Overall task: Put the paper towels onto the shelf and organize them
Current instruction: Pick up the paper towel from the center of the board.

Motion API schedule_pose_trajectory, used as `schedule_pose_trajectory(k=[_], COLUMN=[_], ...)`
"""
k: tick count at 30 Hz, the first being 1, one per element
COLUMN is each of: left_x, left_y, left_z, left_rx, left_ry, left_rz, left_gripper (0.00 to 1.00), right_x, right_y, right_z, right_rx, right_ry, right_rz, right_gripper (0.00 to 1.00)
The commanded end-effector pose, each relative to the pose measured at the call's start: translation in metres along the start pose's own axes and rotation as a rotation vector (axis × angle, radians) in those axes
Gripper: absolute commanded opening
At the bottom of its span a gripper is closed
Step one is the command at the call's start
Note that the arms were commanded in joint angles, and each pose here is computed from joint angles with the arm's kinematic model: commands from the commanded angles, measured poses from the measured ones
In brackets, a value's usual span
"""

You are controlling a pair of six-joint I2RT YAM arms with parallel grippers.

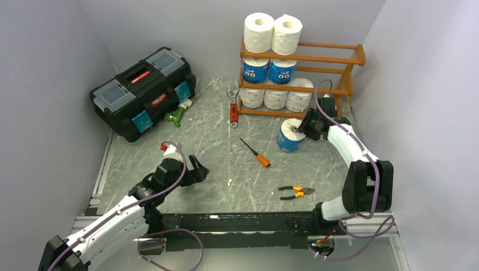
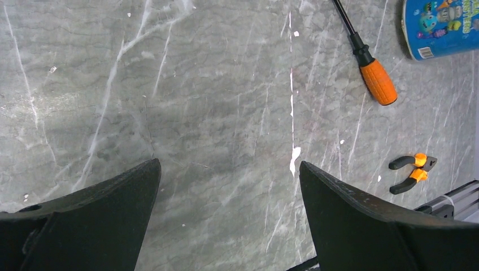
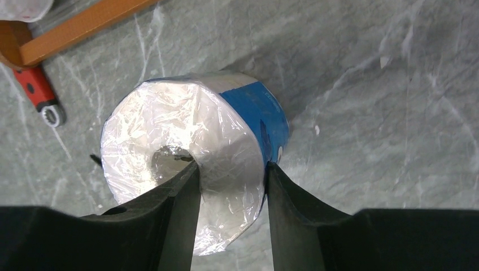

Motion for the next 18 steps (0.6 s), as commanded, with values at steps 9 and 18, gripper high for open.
schedule_pose_trajectory(k=[9,18], left_x=[-0.001,0.001], left_y=[-0.009,-0.007], left_z=[-0.003,-0.003], left_rx=[0.008,0.010], left_ry=[-0.006,-0.008], left_rz=[0.036,0.027], left_gripper=[0.99,0.98], right_x=[0.092,0.132], right_y=[0.015,0.022], right_z=[-0.060,-0.110], right_rx=[-0.419,-0.680], right_ry=[-0.214,-0.387], right_rz=[0.161,0.164], right_gripper=[0.00,0.00])
Point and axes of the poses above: each gripper's point midway between its finger pads, its own x axis back along the fingers, its own y axis along the line the jaws close on, z = x × y, the point moved 4 cm from there along x, back along the fingers, and after that the axes turned 12 degrees about x, right-handed, at the moved point
